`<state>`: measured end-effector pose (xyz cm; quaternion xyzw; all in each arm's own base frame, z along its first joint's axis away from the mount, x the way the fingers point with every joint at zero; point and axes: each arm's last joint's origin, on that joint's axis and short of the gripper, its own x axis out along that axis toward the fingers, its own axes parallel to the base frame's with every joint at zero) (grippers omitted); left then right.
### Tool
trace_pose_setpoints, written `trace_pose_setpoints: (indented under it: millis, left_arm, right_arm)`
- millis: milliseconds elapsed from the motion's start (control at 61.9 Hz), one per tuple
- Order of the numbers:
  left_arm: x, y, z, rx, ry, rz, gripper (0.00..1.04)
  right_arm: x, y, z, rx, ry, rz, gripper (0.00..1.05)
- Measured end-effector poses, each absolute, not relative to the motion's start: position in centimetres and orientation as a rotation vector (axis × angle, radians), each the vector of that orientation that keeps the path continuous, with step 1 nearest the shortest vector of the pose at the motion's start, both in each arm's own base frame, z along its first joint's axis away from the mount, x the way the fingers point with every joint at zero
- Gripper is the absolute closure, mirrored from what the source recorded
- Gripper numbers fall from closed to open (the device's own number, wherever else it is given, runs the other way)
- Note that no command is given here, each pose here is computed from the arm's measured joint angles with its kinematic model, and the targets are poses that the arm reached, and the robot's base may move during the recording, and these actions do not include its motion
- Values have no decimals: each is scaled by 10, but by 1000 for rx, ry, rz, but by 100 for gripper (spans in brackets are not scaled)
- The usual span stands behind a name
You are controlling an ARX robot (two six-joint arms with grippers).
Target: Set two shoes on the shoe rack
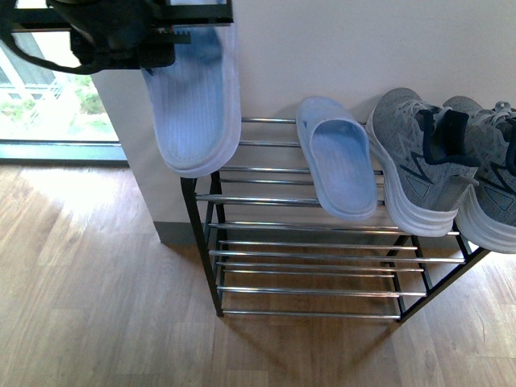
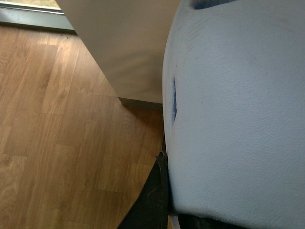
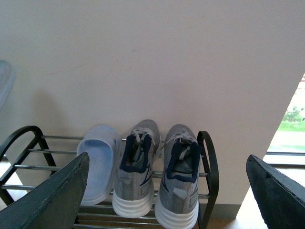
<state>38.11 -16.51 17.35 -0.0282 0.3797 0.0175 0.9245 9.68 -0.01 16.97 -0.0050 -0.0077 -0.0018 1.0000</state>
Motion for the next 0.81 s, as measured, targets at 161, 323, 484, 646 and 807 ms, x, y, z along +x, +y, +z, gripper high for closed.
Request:
trace_pose_setpoints:
  millis: [161,323,484,646,807]
  left_arm:
    - [403,-185,160,25,853,-19,103]
    - [415,-195,139,33,916,-63,103]
    - [429,-202,115,55,962,-55,103]
    - [440,-208,97,55,988,-65,103]
    - [453,-215,86,58,1004,-67,103]
  right_arm:
    - [97,0,170,-10,-15,-4,9]
    - [97,0,170,-10,-15,-4,9]
    - [97,0,170,-10,-15,-4,9]
    - [97,0,170,-10,-15,-4,9]
    - [97,0,170,-10,-15,-4,9]
